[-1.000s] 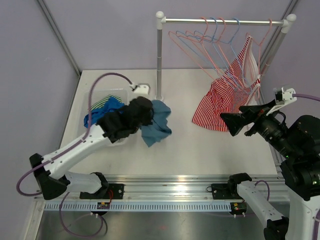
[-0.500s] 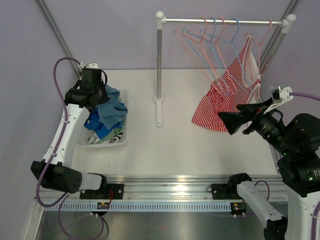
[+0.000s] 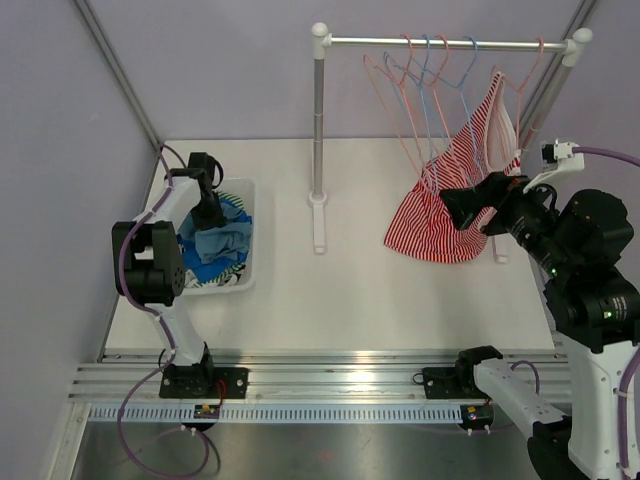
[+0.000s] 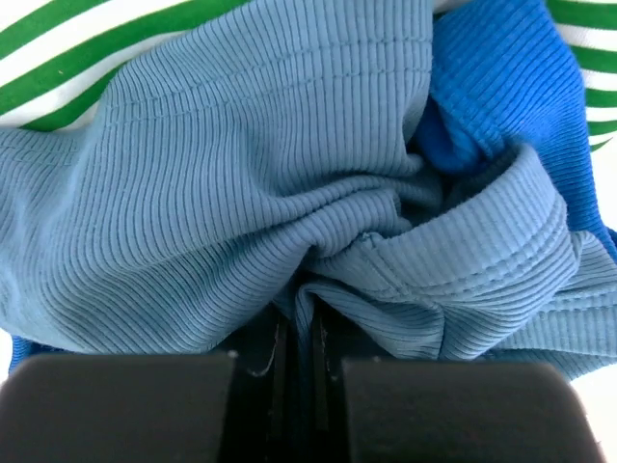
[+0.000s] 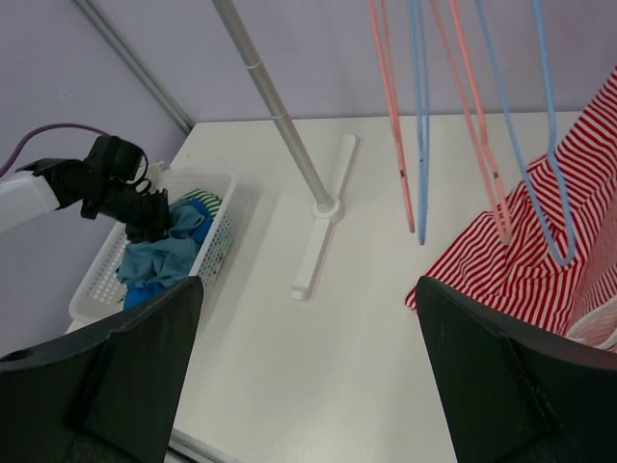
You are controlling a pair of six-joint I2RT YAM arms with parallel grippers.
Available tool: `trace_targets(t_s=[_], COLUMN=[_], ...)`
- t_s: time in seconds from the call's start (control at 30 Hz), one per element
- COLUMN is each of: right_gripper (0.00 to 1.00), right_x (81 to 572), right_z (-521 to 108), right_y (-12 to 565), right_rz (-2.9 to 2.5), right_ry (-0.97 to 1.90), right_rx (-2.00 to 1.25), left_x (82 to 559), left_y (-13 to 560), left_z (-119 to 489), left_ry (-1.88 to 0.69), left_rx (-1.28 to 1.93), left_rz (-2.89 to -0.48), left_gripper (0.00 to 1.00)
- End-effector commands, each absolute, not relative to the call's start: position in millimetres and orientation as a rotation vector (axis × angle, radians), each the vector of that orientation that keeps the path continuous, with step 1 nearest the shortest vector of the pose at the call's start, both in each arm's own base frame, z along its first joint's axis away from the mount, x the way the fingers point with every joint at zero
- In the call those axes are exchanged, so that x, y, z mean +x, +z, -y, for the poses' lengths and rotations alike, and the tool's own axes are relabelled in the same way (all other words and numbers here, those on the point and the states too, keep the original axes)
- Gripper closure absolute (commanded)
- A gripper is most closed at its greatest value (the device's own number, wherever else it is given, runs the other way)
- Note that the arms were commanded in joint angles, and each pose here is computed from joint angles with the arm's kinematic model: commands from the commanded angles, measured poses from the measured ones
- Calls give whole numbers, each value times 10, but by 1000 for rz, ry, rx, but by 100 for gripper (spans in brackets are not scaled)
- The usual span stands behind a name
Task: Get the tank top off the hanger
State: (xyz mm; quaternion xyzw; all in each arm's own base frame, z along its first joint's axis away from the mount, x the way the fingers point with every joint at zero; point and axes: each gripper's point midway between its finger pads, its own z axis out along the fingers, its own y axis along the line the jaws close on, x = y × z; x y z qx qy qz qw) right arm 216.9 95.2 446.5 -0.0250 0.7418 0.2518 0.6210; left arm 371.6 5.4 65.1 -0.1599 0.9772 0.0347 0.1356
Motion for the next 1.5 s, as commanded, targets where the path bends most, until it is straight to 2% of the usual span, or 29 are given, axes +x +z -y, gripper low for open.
trace_targets(t_s=[0.0, 0.07, 0.1, 0.2, 0.27, 0.3, 0.33, 0.37, 0.4, 0.57, 0.83, 0.97, 1.03, 1.23, 1.3, 1.33, 1.37, 1.47], right_gripper=[0, 0, 1, 0, 1, 1, 1, 0, 1, 1, 1, 9, 16, 31, 39, 48, 51, 55], right_x=[2287, 2429, 2440, 2544, 2634, 2615, 2636, 2693, 2699, 2990, 3699, 4106, 4199, 4307, 4320, 4312, 4322, 4337], right_z=[-755, -627, -563, -330, -172, -112, -67, 24, 74, 302, 386, 528, 509, 454, 424, 402, 403, 438], right_y=[4697, 4634, 4622, 4548, 4488, 4510, 4503, 4478, 4515, 4466, 4379, 4104, 4037, 4029, 4050, 4065, 4072, 4085], right_rz=[-1664, -1700, -1720, -1773, -1807, -1817, -1828, -1841, -1839, -1878, -1942, -2028, -2043, -2037, -2029, -2025, -2021, -2019], right_ry=[485, 394, 355, 198, 78, 39, 4, -65, -99, -306, -227, -205, -171, -134, -117, -104, -104, -136], right_rx=[51, 99, 122, 184, 210, 220, 227, 245, 253, 274, 279, 287, 268, 214, 199, 192, 191, 167], left_x=[3579, 3621, 3634, 3677, 3709, 3718, 3696, 3701, 3681, 3535, 2764, 2404, 2256, 2246, 2265, 2255, 2246, 2168], left_y=[541, 724, 812, 1224, 1574, 1682, 1847, 1956, 2008, 2334, 3137, 3352, 3439, 3214, 3133, 3120, 3112, 3164], left_z=[27, 11, 14, 12, 30, 33, 42, 39, 40, 142, 265, 413, 511, 587, 650, 692, 736, 858], left_ry=[63, 60, 54, 20, -20, -30, -47, -54, -57, -144, -266, -326, -368, -343, -366, -388, -411, -484], left_rx=[-474, -480, -477, -477, -466, -461, -450, -446, -440, -406, -319, -206, -134, -81, -65, -49, -31, 30], left_rz=[-2882, -2813, -2788, -2666, -2561, -2526, -2483, -2458, -2448, -2368, -2058, -1907, -1845, -1915, -1961, -1974, -1986, -1993], left_gripper=[100, 93, 80, 60, 42, 26, 18, 5, 1, 1, 1, 1, 1, 1, 1, 1, 1, 1])
